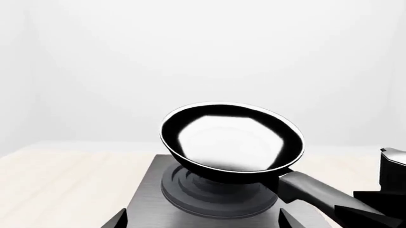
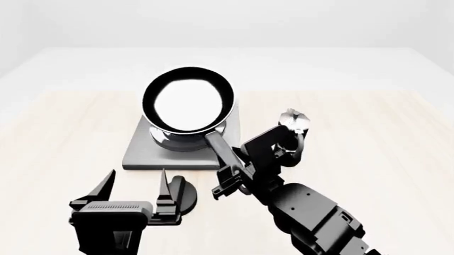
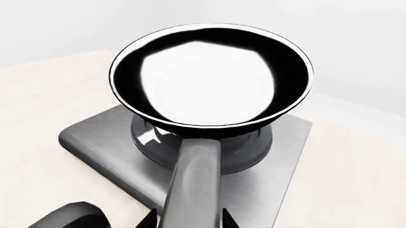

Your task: Put the frying pan on the stove.

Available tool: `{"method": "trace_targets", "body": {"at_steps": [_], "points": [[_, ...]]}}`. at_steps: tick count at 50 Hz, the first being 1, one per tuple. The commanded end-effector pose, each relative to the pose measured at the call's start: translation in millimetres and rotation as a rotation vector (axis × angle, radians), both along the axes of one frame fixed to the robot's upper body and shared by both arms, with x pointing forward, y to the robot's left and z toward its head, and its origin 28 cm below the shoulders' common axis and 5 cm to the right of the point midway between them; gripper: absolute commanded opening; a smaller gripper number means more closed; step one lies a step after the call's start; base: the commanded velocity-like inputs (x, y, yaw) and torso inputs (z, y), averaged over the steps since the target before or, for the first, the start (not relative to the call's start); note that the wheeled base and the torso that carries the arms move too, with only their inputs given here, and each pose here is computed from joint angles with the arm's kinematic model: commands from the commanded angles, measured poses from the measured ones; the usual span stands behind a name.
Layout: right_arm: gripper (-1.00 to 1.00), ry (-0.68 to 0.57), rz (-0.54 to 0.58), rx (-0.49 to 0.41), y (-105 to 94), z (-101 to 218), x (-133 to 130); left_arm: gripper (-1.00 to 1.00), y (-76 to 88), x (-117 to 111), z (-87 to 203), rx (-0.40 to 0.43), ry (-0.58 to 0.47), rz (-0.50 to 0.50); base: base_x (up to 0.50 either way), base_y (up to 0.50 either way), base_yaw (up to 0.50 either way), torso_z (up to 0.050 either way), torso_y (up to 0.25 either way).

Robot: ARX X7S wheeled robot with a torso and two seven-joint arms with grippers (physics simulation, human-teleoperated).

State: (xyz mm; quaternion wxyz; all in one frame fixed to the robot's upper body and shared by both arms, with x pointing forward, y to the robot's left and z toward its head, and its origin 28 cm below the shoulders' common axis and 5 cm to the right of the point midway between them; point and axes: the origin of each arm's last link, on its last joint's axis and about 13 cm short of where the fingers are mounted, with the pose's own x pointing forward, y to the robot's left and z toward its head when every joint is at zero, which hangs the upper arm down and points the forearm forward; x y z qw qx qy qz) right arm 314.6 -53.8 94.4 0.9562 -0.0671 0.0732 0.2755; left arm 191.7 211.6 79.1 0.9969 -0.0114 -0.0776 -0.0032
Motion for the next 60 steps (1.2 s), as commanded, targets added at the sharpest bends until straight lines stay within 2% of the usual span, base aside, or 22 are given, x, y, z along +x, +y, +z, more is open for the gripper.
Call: {"method": "trace_targets", "body": {"at_steps": [1,17,18,28,31,43,53,60], "points": [[-1.00,-0.090,-0.012,0.009,2.6,16,7,1.00,0.5,0,0,0.000,-0.001,0.002,0.00,0.00,0.00,0.000,0.000],[-1.00,-0.084,-0.013,0.006,2.5,15,5,1.00,-0.2,-1,1,-0.001,-0.004,-0.001,0.00,0.00,0.00,0.001,0.002],[1.00,-0.083,-0.020,0.009,2.3,16,5,1.00,-0.3,-1,1,-0.001,-0.004,-0.001,0.00,0.00,0.00,0.000,0.000],[1.00,-0.089,-0.020,0.014,1.3,20,4,1.00,-0.8,-1,3,0.000,-0.009,-0.003,0.00,0.00,0.00,0.000,0.000],[1.00,-0.122,-0.028,0.055,1.0,30,-1,1.00,-0.5,0,3,0.000,-0.009,-0.003,0.00,0.00,0.00,0.000,0.000],[1.00,-0.237,-0.007,0.117,-0.8,66,-25,1.00,-1.1,1,2,0.001,-0.005,-0.004,0.00,0.00,0.00,0.000,0.000],[1.00,-0.302,-0.066,0.159,-6.8,77,-35,1.00,0.9,4,10,0.006,-0.027,0.005,0.00,0.00,0.00,0.000,0.000],[1.00,-0.333,-0.114,0.221,-13.3,82,-45,1.00,1.5,5,17,0.008,-0.046,0.009,0.00,0.00,0.00,0.000,0.000]]}}
